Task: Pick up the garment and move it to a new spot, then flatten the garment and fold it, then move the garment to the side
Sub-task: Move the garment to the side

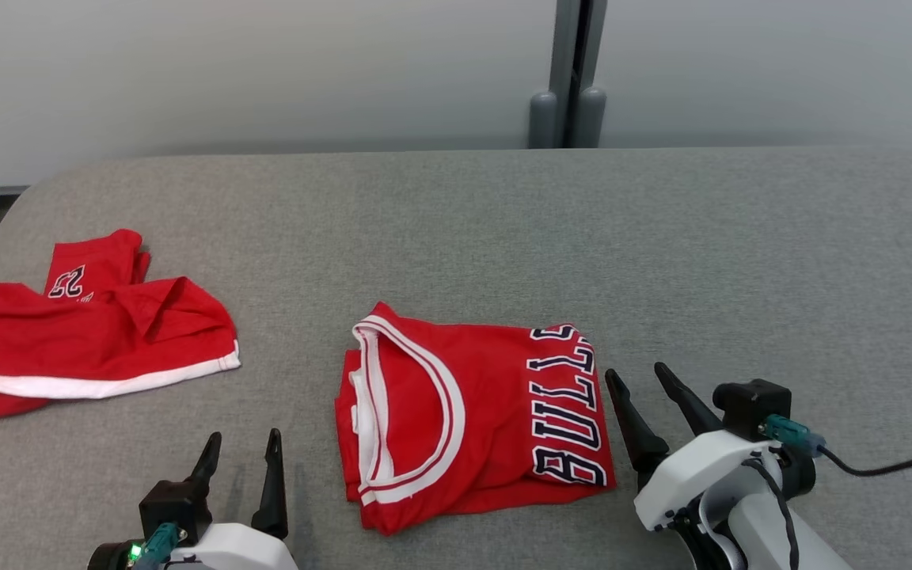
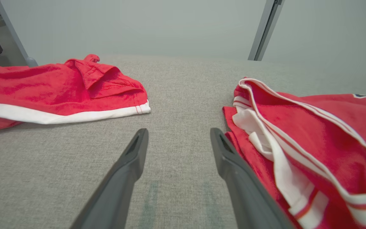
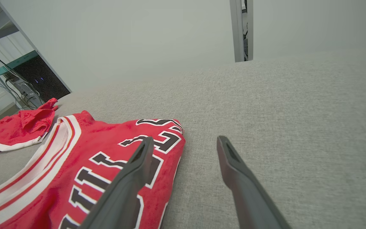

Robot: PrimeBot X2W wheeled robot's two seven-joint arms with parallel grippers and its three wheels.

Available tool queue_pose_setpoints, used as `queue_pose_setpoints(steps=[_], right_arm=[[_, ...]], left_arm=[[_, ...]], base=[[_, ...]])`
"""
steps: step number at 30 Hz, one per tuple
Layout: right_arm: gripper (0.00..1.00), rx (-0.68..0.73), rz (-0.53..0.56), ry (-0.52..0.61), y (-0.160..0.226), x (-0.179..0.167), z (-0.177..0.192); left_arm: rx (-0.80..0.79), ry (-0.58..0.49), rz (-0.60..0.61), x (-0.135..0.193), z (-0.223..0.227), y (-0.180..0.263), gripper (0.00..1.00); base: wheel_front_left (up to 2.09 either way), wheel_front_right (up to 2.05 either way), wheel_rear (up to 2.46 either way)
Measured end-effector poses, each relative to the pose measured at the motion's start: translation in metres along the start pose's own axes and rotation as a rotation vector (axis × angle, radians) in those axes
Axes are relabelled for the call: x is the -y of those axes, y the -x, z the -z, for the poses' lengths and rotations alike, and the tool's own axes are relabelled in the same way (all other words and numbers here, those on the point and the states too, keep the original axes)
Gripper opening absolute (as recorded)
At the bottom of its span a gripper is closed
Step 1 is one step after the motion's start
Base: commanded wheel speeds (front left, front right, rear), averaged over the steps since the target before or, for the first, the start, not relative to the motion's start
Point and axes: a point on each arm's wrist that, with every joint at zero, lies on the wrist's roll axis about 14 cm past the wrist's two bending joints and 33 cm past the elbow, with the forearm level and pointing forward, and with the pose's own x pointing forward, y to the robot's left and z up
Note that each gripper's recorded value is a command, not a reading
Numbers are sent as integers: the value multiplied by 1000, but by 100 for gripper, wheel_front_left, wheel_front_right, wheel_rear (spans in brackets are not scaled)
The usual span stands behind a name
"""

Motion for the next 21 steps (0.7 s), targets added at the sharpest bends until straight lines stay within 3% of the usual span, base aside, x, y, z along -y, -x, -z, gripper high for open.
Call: queue_pose_setpoints(steps=[8,9,10,14,21], right_arm=[[100,-202,-68,-59,-27,-21,54],[46,-227,-77,-59,-26,-24,62],[0,-239,-85,-53,-28,-26,65],[0,-251,-76,-46,-30,-21,67],[0,-188,24,-66,-20,11,46]], left_arm=[[-35,0,-66,-22,11,2,100],[-40,0,-74,-24,12,3,100],[-43,-2,-80,-26,13,4,100],[-46,-10,-77,-26,14,2,100],[-35,-30,40,8,10,-16,100]], base=[[0,0,0],[0,0,0],[0,0,0],[0,0,0],[0,0,0]])
